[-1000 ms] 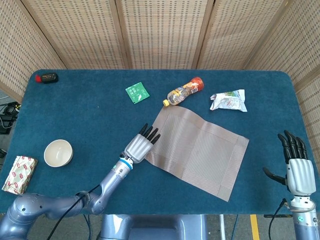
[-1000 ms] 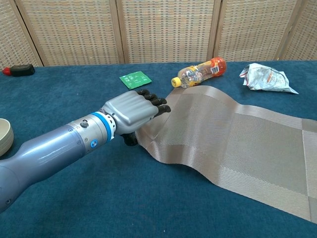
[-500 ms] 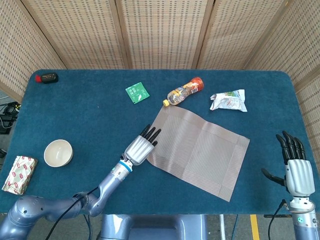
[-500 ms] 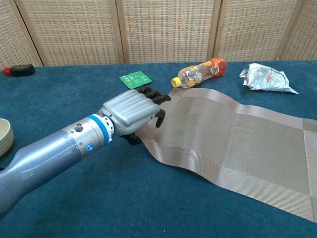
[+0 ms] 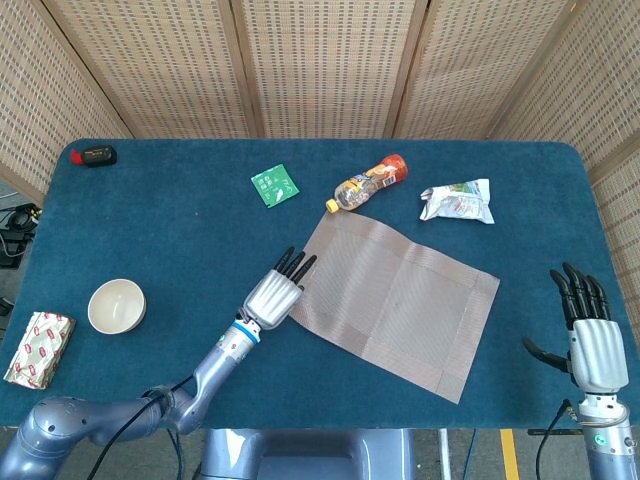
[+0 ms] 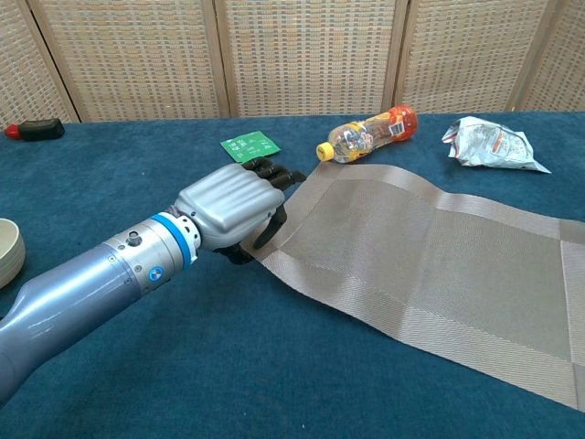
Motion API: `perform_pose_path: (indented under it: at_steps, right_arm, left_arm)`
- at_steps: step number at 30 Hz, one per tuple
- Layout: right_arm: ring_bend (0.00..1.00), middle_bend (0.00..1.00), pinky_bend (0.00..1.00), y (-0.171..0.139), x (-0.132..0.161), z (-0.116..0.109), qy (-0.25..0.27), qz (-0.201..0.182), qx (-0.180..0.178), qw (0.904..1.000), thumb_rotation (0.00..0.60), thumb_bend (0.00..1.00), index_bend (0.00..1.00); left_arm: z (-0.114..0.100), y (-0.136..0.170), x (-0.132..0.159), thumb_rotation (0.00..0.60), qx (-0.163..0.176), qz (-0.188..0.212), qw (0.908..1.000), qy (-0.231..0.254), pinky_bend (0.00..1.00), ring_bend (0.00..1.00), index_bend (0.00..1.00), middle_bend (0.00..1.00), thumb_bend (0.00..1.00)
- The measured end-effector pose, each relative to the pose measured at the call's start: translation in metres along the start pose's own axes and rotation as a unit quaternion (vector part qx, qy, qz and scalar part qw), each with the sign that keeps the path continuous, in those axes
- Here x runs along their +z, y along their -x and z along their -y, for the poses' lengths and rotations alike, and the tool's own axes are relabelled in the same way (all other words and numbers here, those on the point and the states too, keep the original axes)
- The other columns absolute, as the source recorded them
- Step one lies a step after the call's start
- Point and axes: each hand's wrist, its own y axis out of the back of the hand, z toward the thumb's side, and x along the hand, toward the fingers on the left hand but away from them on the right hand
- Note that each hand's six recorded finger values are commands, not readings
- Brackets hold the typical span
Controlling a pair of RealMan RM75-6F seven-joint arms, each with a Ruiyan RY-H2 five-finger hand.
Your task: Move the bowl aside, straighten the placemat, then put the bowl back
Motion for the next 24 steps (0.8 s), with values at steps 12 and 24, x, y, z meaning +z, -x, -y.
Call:
perform_pose_path:
  at_steps: [12,24]
  right_arm:
    - [0.00,0.00,0.00,-0.004,0.007,0.002,-0.002,-0.012,0.005,0.9999,0.600,0.19,0.03]
    - [0.00,0.00,0.00,-0.011,0.016,0.001,-0.003,-0.026,0.003,0.9997,0.600,0.19,0.04]
  left_arm:
    - [0.002,0.029,-0.026,0.600,0.002,-0.011,0.9999,0.007,0.00,0.00,0.65,0.00,0.53]
    - [-0.012,0.067,-0.028,0.600,0.008,0.006,0.9998,0.014,0.00,0.00,0.66,0.00,0.55]
